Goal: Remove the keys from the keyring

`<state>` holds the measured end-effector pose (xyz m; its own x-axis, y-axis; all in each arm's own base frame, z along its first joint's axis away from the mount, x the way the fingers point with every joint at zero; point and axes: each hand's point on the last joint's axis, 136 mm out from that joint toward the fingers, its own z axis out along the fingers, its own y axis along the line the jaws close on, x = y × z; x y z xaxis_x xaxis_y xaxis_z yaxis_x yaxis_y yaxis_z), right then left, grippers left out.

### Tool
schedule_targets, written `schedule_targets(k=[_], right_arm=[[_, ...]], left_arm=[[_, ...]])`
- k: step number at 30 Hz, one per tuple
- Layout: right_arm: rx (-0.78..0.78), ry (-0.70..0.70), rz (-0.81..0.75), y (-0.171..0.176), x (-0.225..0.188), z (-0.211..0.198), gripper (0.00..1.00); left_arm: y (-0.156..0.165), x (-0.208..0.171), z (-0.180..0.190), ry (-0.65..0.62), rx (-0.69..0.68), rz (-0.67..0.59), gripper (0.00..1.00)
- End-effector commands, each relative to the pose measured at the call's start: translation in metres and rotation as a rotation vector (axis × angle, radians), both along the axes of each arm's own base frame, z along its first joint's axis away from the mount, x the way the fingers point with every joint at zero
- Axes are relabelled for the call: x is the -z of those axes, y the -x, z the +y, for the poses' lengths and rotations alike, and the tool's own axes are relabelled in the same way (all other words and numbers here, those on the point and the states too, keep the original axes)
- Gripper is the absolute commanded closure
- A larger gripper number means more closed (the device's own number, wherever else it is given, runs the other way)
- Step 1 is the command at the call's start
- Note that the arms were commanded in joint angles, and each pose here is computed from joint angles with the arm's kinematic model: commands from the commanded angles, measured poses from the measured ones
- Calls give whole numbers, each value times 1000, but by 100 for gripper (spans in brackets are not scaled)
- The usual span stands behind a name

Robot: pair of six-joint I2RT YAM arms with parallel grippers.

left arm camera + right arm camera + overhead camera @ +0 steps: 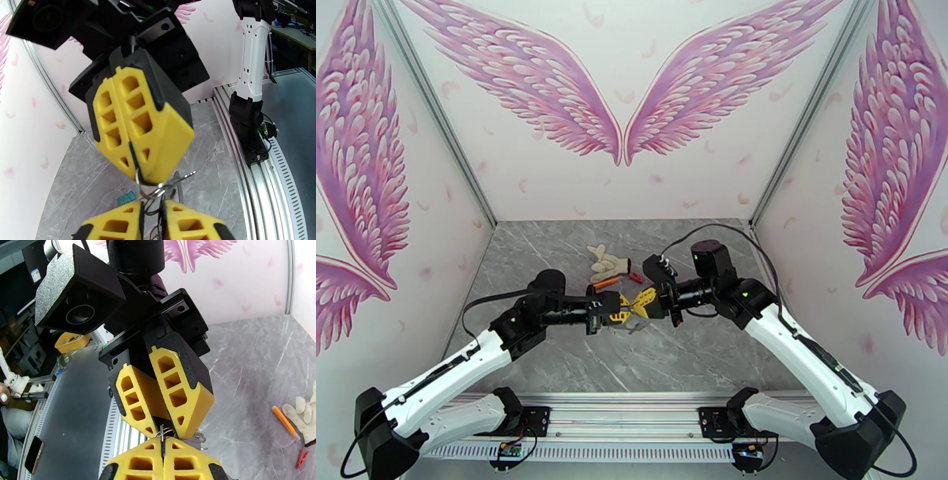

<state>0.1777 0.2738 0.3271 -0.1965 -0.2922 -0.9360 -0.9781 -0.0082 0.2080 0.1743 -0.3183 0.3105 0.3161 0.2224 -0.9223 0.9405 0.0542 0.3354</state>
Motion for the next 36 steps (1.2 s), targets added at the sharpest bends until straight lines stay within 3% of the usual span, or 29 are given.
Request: schedule_targets(k=[1, 16, 24, 36], right_arm=[[7, -14, -41, -3, -12, -1, 100], [52, -6, -72, -4, -14, -6, 100], [71, -2, -96, -2, -15, -9, 100], [103, 26, -131, -1, -12, -14, 100]], left_arm=[[8, -13, -4, 18, 58, 8, 79], [-5, -17, 9, 55, -9, 46, 95], [-17, -17, 17, 72, -71, 95, 99], [-32, -36, 24, 211, -166, 227, 100]])
